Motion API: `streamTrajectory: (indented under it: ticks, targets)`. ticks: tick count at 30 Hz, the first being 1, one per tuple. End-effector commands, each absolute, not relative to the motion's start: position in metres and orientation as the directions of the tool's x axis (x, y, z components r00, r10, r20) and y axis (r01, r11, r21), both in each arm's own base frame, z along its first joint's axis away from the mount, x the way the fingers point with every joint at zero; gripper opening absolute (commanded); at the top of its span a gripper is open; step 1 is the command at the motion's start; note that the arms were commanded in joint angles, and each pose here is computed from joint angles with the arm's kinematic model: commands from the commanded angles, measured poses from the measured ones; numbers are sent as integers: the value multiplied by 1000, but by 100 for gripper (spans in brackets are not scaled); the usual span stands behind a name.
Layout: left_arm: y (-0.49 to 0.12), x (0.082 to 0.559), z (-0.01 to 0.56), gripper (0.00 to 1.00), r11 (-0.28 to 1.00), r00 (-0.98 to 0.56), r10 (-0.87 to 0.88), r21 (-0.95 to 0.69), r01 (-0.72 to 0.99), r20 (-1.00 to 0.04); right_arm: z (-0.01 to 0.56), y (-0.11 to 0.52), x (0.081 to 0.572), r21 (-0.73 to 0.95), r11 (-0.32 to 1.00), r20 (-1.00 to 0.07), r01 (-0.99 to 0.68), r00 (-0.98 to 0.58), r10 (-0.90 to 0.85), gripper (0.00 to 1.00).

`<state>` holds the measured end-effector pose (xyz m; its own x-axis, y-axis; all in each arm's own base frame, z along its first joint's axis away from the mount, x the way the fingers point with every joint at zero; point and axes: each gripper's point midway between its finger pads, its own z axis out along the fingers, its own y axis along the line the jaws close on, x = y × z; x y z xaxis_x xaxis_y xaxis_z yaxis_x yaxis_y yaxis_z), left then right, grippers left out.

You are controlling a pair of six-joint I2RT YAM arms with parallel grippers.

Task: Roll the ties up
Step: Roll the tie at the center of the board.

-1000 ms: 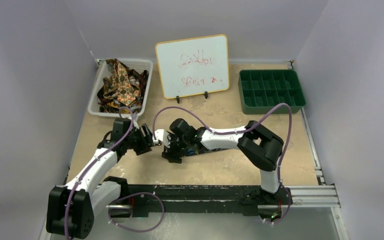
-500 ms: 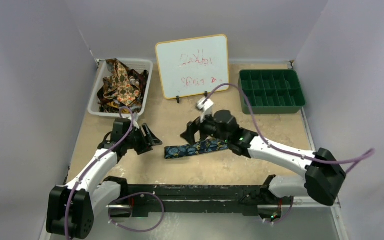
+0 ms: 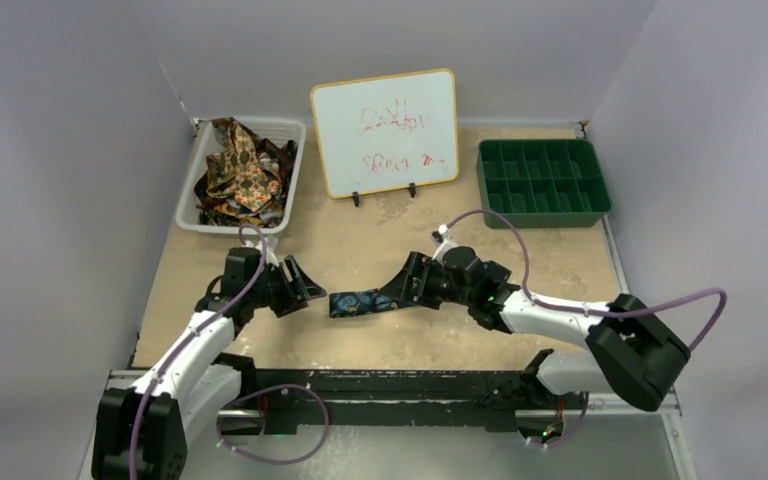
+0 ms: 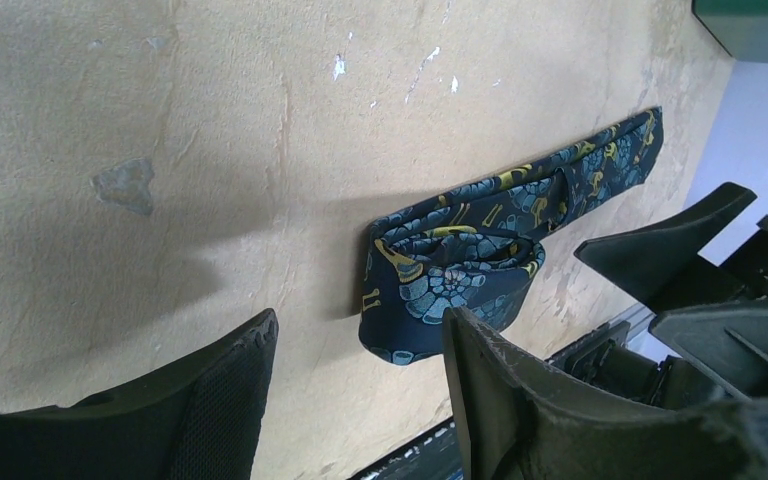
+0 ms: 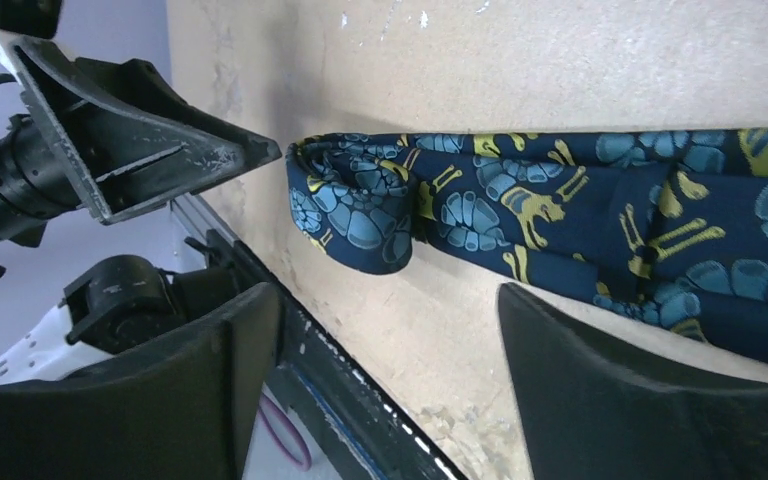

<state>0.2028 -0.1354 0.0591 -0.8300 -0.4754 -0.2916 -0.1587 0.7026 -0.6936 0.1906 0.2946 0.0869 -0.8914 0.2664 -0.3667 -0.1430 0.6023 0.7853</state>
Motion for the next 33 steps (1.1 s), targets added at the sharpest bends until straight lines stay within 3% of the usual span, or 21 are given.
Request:
streamTrajectory:
  ticks: [1, 15, 30, 33]
  targets:
    - [-139, 206, 64, 60, 680, -820, -479, -723, -121, -314, 110, 325, 197, 836, 522, -353, -168, -894, 277, 77]
    - [-149, 202, 64, 59, 649, -836, -441, -759, -46, -326, 74, 356, 205, 799, 582, -310, -151, -933, 184, 52]
    - [-155, 199, 60, 59, 630, -859, -406, -776, -14, -313, 71, 358, 197, 812, 561, -291, -160, -944, 153, 51]
    - [-158, 197, 59, 59, 621, -865, -393, -784, 0, -311, 62, 358, 196, 800, 581, -280, -150, -950, 139, 46]
